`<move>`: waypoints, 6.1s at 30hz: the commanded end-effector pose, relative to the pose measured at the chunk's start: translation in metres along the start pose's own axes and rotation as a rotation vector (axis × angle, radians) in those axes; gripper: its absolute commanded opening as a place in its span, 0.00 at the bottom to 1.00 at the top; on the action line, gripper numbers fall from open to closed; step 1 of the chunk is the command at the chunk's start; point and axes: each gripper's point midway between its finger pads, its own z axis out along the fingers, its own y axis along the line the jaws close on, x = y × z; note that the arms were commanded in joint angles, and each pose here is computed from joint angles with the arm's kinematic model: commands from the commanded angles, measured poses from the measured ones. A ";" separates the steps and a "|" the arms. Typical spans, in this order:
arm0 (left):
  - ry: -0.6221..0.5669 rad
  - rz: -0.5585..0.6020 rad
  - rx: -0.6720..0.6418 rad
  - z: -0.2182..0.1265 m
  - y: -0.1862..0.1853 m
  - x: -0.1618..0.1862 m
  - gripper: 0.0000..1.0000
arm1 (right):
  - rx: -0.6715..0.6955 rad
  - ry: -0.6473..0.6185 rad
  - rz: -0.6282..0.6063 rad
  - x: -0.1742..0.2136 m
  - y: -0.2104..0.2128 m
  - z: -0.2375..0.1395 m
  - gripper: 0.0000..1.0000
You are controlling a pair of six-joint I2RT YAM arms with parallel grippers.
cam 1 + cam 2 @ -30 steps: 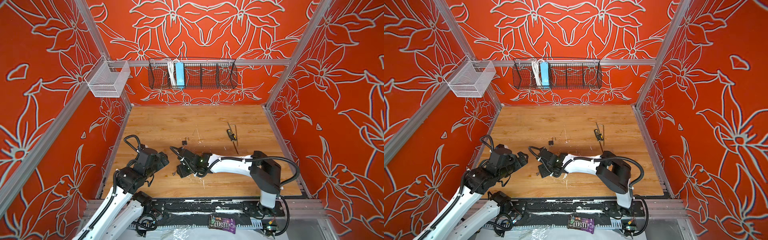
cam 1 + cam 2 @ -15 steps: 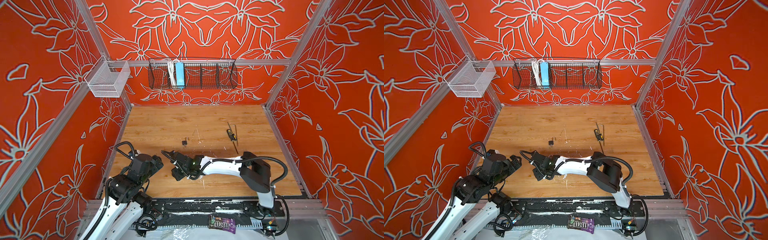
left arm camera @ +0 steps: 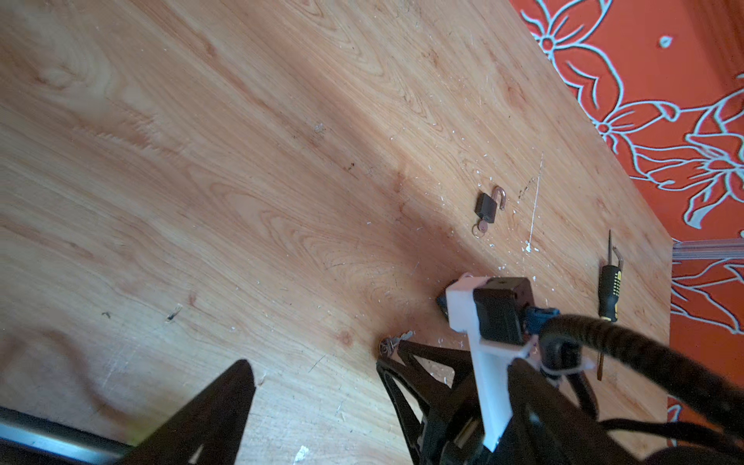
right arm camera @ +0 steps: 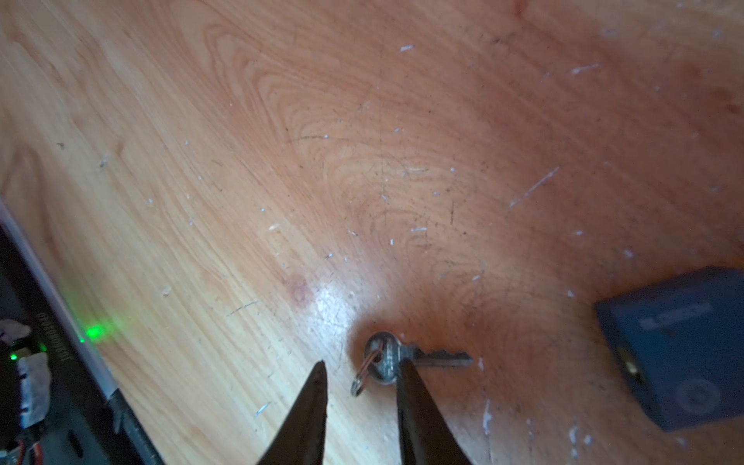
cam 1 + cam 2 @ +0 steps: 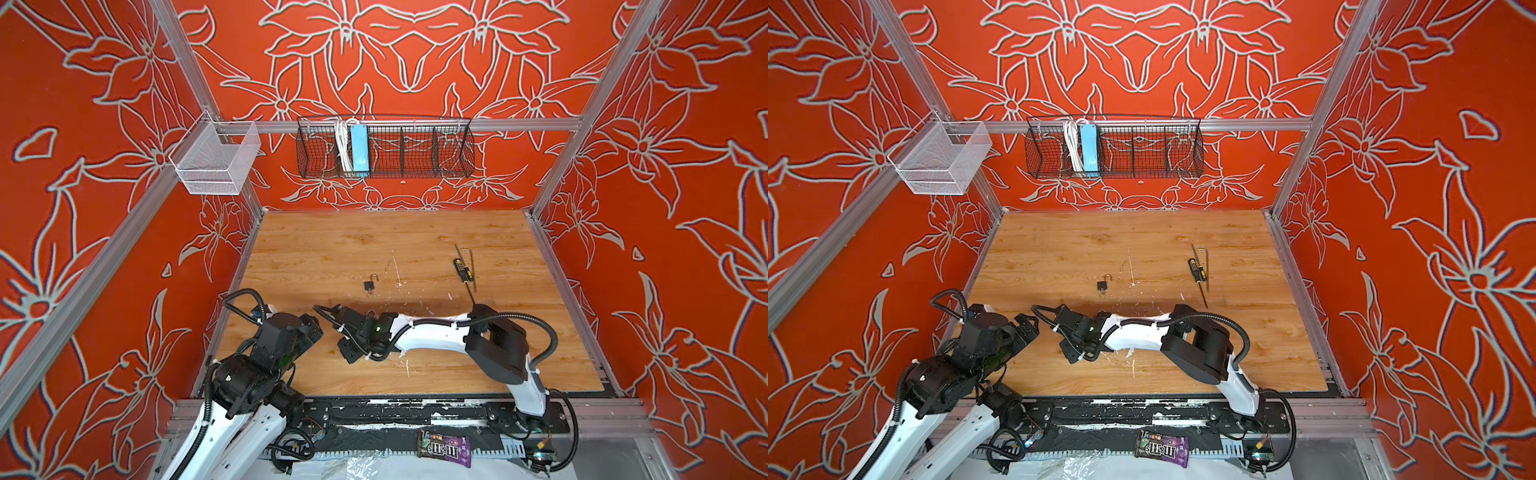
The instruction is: Unlock with the key
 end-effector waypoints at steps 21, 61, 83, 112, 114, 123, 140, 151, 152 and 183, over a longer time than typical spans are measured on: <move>-0.020 -0.037 -0.002 -0.002 0.004 -0.003 0.98 | 0.051 -0.007 -0.064 -0.001 -0.003 0.008 0.14; 0.045 -0.084 0.137 -0.005 -0.025 0.005 0.98 | 0.030 -0.126 -0.074 -0.009 -0.022 -0.044 0.00; 0.137 -0.208 0.334 0.001 -0.079 0.009 0.98 | -0.062 -0.243 -0.036 -0.032 -0.058 -0.135 0.00; 0.383 -0.472 0.657 0.014 -0.203 0.022 0.98 | -0.140 -0.537 0.044 -0.082 -0.049 -0.219 0.00; 0.389 -0.482 0.669 0.013 -0.208 0.023 0.97 | -0.149 -0.542 0.043 -0.084 -0.047 -0.222 0.00; 0.473 -0.540 0.657 0.019 -0.220 0.041 0.98 | -0.206 -0.656 0.030 -0.100 -0.037 -0.247 0.00; 0.422 -0.649 0.713 0.015 -0.229 0.029 0.98 | -0.232 -0.633 0.044 -0.089 -0.038 -0.230 0.00; 0.408 -0.664 0.680 0.022 -0.224 0.030 0.79 | -0.188 -0.643 0.048 -0.078 -0.049 -0.237 0.00; 0.408 -0.667 0.678 0.023 -0.224 0.030 0.77 | -0.186 -0.643 0.051 -0.077 -0.050 -0.237 0.00; 0.363 -0.649 0.605 0.028 -0.207 0.030 0.09 | -0.133 -0.685 0.028 -0.086 -0.055 -0.251 0.00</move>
